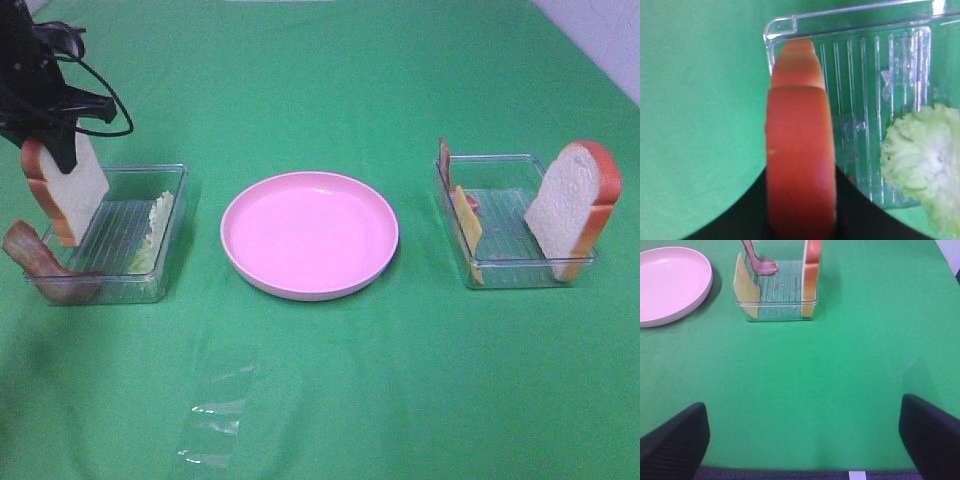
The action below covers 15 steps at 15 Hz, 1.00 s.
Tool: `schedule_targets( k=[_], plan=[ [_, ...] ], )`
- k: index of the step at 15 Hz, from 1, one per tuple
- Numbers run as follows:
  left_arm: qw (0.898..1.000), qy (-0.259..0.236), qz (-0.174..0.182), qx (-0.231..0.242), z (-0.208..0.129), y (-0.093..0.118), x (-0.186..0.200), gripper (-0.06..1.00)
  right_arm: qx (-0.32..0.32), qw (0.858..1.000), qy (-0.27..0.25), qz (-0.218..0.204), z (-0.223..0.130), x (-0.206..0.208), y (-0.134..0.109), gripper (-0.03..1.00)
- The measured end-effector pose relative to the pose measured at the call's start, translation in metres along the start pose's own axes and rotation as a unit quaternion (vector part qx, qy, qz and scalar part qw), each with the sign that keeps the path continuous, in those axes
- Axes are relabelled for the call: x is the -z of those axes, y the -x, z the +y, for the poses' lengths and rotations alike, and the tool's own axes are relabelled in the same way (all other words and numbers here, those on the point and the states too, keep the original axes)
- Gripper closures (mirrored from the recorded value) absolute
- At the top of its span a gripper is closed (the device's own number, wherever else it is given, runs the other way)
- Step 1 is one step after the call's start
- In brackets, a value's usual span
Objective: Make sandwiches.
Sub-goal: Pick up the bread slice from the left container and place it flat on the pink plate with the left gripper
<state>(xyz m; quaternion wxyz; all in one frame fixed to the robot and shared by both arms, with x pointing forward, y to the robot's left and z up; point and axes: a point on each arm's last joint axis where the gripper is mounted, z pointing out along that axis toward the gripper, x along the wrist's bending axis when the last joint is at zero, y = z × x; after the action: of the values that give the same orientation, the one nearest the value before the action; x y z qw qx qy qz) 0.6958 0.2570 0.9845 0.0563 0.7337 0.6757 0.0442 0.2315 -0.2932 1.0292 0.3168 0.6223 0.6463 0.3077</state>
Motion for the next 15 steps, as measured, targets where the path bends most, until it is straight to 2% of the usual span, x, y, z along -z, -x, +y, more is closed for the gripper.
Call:
schedule_targets(
  k=[5, 8, 9, 10, 12, 14, 15],
  plan=[
    [0.996, 0.084, -0.007, 0.001, -0.011, 0.002, 0.08, 0.76, 0.0, 1.0, 0.0, 0.0, 0.0, 0.0, 0.0, -0.02],
    [0.989, 0.14, -0.044, 0.006, -0.025, 0.008, 0.132, 0.76, 0.0, 1.0, 0.0, 0.0, 0.0, 0.0, 0.0, -0.02],
    [0.987, 0.148, -0.065, 0.009, -0.028, 0.012, 0.14, 0.76, 0.0, 1.0, 0.0, 0.0, 0.0, 0.0, 0.0, -0.02],
    [0.983, 0.149, -0.106, 0.005, -0.028, 0.019, 0.141, 0.76, 0.0, 1.0, 0.0, 0.0, 0.0, 0.0, 0.0, -0.02],
    [0.979, 0.146, -0.143, 0.0, -0.027, 0.026, 0.138, 0.76, 0.0, 1.0, 0.0, 0.0, 0.0, 0.0, 0.0, -0.02],
    [0.968, 0.143, -0.208, -0.008, -0.024, 0.038, 0.136, 0.76, 0.0, 1.0, 0.0, 0.0, 0.0, 0.0, 0.0, -0.02],
    [0.958, 0.139, -0.249, -0.012, -0.021, 0.044, 0.131, 0.76, 0.0, 1.0, 0.0, 0.0, 0.0, 0.0, 0.0, -0.02]
  ],
)
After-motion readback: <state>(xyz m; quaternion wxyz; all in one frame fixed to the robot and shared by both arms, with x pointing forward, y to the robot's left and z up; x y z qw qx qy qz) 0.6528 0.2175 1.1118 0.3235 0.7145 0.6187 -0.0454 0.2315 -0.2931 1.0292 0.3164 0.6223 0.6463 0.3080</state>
